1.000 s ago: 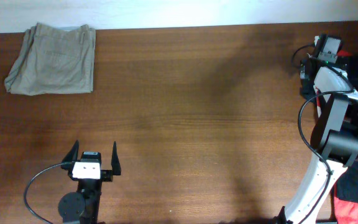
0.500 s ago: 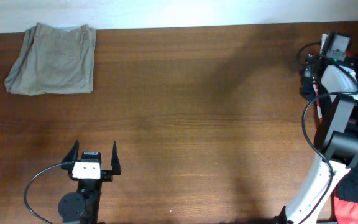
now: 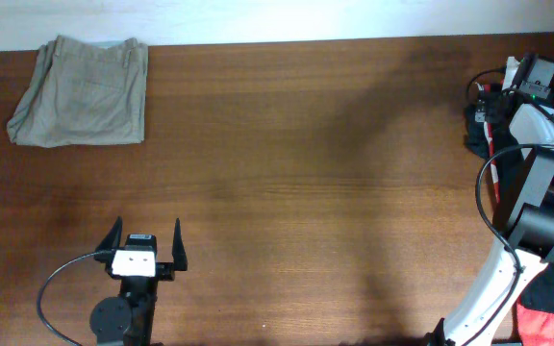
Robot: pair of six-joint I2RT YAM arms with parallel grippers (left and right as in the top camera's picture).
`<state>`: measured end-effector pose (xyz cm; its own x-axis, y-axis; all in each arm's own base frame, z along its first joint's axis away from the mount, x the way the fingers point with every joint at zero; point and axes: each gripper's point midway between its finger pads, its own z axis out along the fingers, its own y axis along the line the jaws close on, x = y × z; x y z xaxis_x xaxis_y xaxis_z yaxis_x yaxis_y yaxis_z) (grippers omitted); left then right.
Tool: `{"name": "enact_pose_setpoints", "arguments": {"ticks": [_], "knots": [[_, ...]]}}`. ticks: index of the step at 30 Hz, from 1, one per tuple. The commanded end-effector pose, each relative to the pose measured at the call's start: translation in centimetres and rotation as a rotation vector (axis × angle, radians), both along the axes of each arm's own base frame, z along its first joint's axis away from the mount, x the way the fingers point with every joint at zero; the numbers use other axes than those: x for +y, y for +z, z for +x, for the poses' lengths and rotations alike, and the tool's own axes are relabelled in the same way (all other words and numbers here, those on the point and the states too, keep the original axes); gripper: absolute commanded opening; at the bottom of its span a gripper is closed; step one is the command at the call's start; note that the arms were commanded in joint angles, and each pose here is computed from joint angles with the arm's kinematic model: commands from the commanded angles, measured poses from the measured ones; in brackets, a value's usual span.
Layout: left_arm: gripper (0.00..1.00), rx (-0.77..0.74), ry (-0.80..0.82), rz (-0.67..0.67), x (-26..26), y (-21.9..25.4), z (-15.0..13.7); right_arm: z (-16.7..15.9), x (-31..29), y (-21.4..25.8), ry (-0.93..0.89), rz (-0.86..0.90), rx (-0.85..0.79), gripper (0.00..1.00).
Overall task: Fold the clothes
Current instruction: 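Grasp the black shorts' waistband with the right gripper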
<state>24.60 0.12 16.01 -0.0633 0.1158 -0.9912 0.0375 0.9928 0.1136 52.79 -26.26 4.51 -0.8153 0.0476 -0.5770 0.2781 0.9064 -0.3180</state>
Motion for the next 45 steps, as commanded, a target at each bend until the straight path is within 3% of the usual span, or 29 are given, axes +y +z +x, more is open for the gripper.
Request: {"name": "enact_pose_setpoints", "arguments": {"ticks": [1, 9, 27, 45], "knots": [[0.99, 0.000, 0.007, -0.008, 0.1, -0.1, 0.0, 0.6, 0.2, 0.1, 0.012, 0.020, -0.018, 0.99], [0.99, 0.000, 0.007, -0.008, 0.1, -0.1, 0.0, 0.2, 0.3, -2.1, 0.010, 0.035, 0.019, 0.99], [0.99, 0.000, 0.007, -0.008, 0.1, -0.1, 0.0, 1.3, -0.3, 0.3, -0.038, 0.053, -0.044, 0.99], [0.99, 0.000, 0.007, -0.009, 0.1, -0.1, 0.0, 0.9, -0.7, -1.5, -0.045, 0.044, -0.008, 0.99]]}}
